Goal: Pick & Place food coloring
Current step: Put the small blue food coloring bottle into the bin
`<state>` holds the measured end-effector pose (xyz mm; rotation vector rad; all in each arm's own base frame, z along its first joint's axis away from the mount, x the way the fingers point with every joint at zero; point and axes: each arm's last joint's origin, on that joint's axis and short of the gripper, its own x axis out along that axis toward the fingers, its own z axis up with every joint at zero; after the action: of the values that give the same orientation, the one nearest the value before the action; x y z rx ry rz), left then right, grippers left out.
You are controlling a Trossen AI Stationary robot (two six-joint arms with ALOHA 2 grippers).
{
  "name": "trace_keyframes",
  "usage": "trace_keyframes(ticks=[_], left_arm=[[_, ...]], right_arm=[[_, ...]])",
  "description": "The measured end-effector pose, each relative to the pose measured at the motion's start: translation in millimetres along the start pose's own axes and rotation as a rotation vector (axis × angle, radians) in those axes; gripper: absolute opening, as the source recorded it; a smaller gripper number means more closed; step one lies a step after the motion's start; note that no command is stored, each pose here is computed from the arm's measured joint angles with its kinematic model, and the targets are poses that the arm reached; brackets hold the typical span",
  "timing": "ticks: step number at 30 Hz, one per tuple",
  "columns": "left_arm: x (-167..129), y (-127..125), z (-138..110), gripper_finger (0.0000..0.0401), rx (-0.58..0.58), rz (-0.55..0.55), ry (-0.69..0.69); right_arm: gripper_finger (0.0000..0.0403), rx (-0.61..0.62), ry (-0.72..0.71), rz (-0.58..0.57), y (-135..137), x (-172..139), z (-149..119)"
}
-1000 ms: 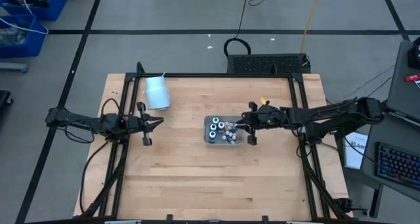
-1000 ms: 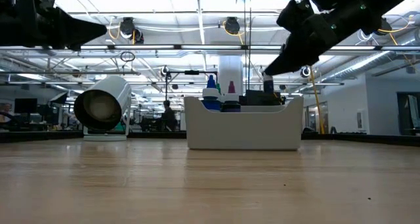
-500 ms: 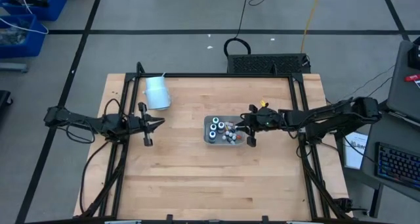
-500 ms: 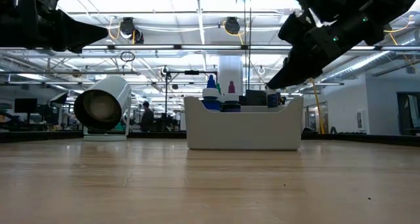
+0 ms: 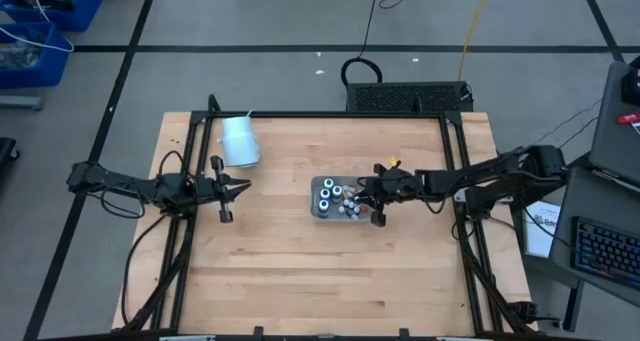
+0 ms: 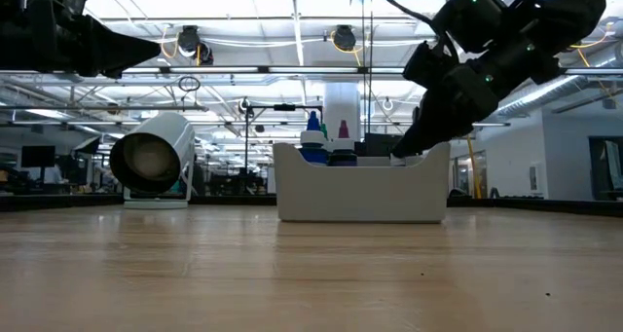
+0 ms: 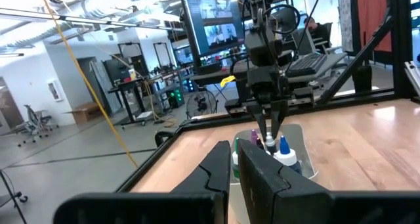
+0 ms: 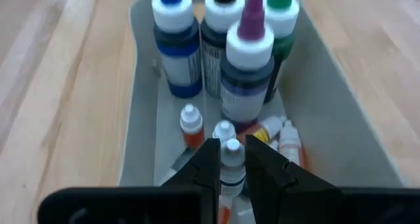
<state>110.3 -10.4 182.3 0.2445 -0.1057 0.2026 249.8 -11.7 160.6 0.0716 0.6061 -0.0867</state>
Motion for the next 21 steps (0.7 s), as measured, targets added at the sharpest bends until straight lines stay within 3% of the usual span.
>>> trace_keyframes(ticks=[21], left_arm=[[0.0,0.0,-0.1,0.0037,-0.031,0.000,0.001]], right_arm=[[0.0041,-0.002,0.029,-0.032,-1.1,4.3,-4.2]])
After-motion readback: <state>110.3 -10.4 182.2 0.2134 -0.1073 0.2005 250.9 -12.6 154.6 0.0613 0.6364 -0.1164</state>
